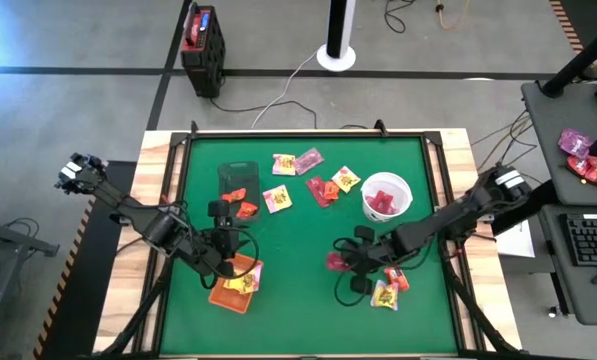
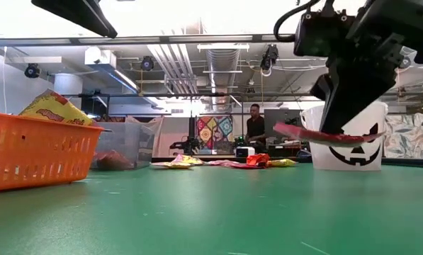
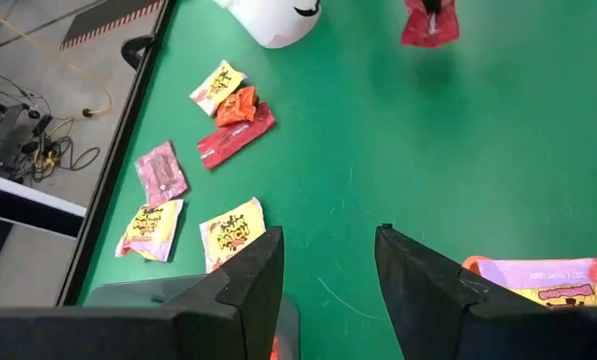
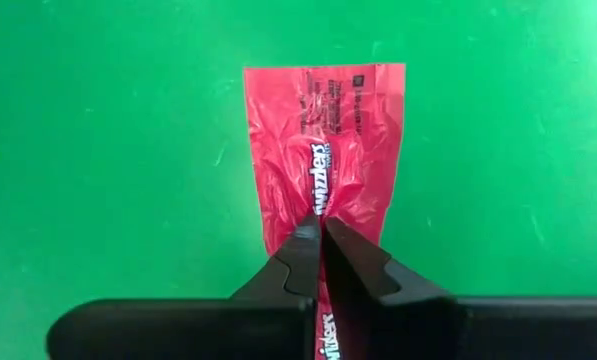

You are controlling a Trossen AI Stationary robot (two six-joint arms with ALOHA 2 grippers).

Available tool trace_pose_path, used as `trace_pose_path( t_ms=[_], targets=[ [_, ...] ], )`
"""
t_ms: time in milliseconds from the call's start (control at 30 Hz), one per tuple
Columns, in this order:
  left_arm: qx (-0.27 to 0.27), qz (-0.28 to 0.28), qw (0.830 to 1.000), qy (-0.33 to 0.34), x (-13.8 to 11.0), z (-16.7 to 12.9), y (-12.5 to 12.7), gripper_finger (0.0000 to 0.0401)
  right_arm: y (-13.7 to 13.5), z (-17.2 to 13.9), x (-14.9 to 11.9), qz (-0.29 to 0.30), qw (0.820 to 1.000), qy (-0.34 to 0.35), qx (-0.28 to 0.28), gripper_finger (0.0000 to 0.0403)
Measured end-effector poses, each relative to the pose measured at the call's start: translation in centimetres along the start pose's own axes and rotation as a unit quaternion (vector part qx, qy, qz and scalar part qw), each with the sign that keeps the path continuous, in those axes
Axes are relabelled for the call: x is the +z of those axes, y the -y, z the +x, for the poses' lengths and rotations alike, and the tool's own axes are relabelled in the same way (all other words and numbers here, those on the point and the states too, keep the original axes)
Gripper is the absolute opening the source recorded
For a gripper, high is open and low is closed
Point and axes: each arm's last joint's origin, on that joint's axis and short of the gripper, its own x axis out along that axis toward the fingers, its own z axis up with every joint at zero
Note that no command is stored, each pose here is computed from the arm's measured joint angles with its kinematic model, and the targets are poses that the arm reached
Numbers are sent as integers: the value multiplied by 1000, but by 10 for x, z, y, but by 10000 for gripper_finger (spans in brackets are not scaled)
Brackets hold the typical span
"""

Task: Sort candy by brand, put in halloween buckets
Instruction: Put the red candy into the white bucket

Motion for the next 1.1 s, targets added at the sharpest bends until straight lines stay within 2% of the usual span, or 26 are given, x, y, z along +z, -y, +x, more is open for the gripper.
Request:
trace_pose_path(
  t_ms=[167,333,467,667,767,833,967,1100],
  targets=[
    [0,-1,1000,1,-1,1,1,143,-2,-14,8,-18,998,62,-16,8],
    [-2,-9,1000,9,0,2,2,143,10,-45,17,0,986,132,-105,8],
    [-5,-12,1000,19,2,2,2,143,33,-77,21,47,959,138,-242,8],
    [-6,-14,1000,22,3,2,2,143,70,-106,17,185,918,76,-342,8],
    [-6,-14,1000,23,3,2,2,143,82,-109,13,255,900,47,-351,9],
    [-6,-14,1000,23,3,2,2,143,87,-106,13,282,897,28,-338,9],
    [-6,-14,1000,23,3,2,2,143,93,-103,10,297,894,7,-336,18],
    [-6,-15,1000,23,3,2,2,143,96,-102,10,302,891,5,-339,47]
  ],
)
